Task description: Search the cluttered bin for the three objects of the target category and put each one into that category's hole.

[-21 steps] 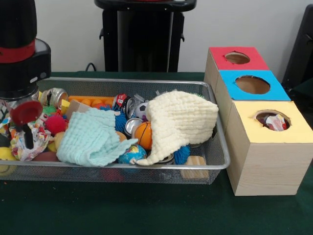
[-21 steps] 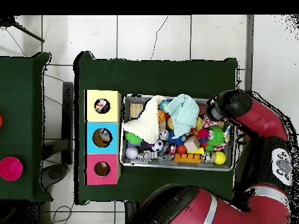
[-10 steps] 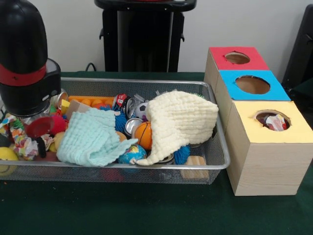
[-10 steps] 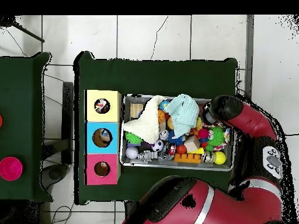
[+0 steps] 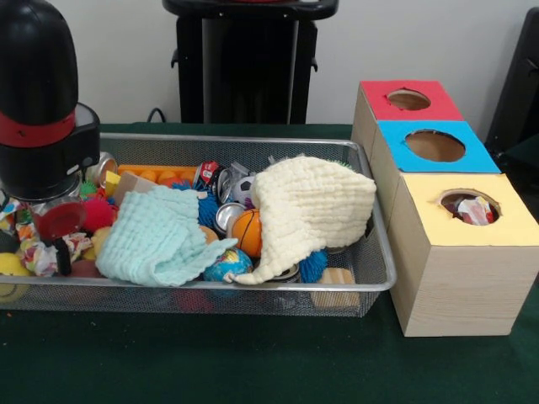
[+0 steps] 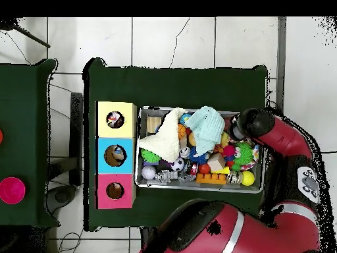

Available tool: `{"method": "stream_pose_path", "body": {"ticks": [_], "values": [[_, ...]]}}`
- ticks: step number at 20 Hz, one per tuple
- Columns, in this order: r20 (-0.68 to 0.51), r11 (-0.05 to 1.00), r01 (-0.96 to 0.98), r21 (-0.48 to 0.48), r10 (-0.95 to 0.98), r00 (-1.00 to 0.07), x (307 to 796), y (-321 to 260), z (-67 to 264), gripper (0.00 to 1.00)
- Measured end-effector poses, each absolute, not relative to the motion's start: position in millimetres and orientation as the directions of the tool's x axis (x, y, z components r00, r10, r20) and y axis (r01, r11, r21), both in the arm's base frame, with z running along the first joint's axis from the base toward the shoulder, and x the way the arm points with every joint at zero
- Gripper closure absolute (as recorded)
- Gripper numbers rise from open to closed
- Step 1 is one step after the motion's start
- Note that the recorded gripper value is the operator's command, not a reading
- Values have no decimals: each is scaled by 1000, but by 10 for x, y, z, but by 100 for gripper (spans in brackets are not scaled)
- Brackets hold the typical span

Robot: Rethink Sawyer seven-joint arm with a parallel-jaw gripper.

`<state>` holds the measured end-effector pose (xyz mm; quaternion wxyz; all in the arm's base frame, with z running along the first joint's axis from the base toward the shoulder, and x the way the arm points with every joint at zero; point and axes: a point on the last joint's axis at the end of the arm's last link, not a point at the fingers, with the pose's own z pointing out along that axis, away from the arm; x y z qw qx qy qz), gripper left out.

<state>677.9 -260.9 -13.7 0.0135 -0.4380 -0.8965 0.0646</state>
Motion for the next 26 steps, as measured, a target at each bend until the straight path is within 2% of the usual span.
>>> {"method": "stream_pose_path", "body": {"ticks": [16,26], "values": [[-33,597,794,-118,796,-604,6760,-2686,-94,0],[-65,600,793,-103,792,-607,6867,-2695,160,0]]}}
